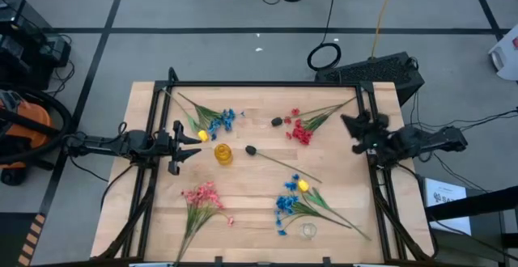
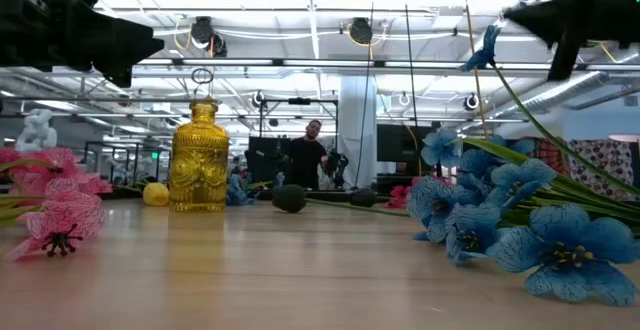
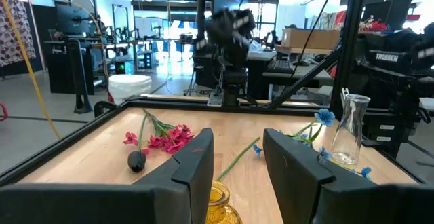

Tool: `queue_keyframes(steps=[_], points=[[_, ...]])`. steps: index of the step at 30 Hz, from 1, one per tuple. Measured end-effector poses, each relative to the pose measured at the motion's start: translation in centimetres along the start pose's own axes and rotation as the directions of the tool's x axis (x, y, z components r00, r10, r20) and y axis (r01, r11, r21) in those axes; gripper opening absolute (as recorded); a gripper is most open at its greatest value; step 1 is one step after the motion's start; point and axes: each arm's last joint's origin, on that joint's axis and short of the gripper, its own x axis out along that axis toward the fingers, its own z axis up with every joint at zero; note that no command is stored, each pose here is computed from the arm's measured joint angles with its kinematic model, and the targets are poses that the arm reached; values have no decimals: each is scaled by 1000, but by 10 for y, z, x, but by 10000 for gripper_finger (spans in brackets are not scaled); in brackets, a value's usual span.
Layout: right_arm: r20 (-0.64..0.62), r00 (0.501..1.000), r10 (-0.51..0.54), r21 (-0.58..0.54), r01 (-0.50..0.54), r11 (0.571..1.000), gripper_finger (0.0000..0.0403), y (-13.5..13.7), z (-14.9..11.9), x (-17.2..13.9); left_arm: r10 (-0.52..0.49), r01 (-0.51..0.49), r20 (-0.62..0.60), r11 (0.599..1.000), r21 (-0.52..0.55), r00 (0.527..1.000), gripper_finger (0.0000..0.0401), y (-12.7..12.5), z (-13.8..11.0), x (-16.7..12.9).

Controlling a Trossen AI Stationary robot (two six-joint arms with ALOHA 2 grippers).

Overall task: Sort flowers into vase by color
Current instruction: Put the bottom black flower into the yellow vase

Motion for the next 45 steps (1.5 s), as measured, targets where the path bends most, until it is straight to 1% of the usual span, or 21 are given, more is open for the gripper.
queue_keyframes(steps=[2,5,8,10,11,14,15,18,20,21,24,27,30,32,34,36,39,41,45], points=[[4,1000,0,-61,0,998,0,9,22,6,0,0,0,1000,0,1000,136,0,0,0],[-74,996,-45,-155,33,987,0,27,51,20,0,0,0,1000,0,1000,136,0,0,0],[-157,983,-97,-234,58,970,0,51,70,46,0,0,0,1000,0,1000,136,0,0,0],[-216,970,-115,-292,48,955,0,72,74,70,0,0,-1,1000,0,1000,136,0,0,0],[-253,959,-128,-325,41,945,0,82,72,82,0,0,0,1000,0,1000,136,0,0,0],[-387,900,-202,-412,27,911,0,109,52,119,0,0,0,1000,0,1000,136,0,0,0],[-431,872,-233,-436,26,900,0,117,43,130,0,0,-1,1000,0,1000,136,0,0,0],[-545,765,-344,-524,9,852,0,133,11,157,0,0,-1,1000,0,1000,136,0,0,0],[-616,687,-384,-553,-31,833,0,142,-9,172,0,0,0,1000,0,1000,136,0,0,0],[-658,643,-392,-553,-60,831,0,147,-18,179,0,0,-1,1000,0,1000,136,0,0,0],[-764,515,-388,-510,-113,853,0,156,-50,201,0,0,0,1000,0,1000,136,0,0,0],[-847,365,-386,-449,-106,887,2,155,-77,219,0,0,0,1000,0,1000,136,0,0,0],[-903,197,-382,-404,-92,910,13,143,-102,231,0,0,0,1000,0,1000,136,0,0,0],[-918,124,-376,-387,-80,919,24,132,-119,237,0,0,0,1000,0,1000,136,0,0,0],[-928,60,-368,-372,-65,926,39,120,-134,241,0,0,0,1000,0,1000,136,0,0,0],[-932,9,-361,-361,-53,931,57,109,-146,245,0,0,0,1000,0,1000,136,0,0,0],[-918,-37,-396,-393,-63,917,87,94,-165,248,0,0,0,1000,0,1000,136,0,0,0],[-907,-55,-417,-413,-72,908,108,86,-175,249,0,0,0,1000,0,1000,136,0,0,0],[-892,-104,-440,-427,-125,896,141,74,-196,248,0,0,0,1000,0,1000,136,0,0,0]])
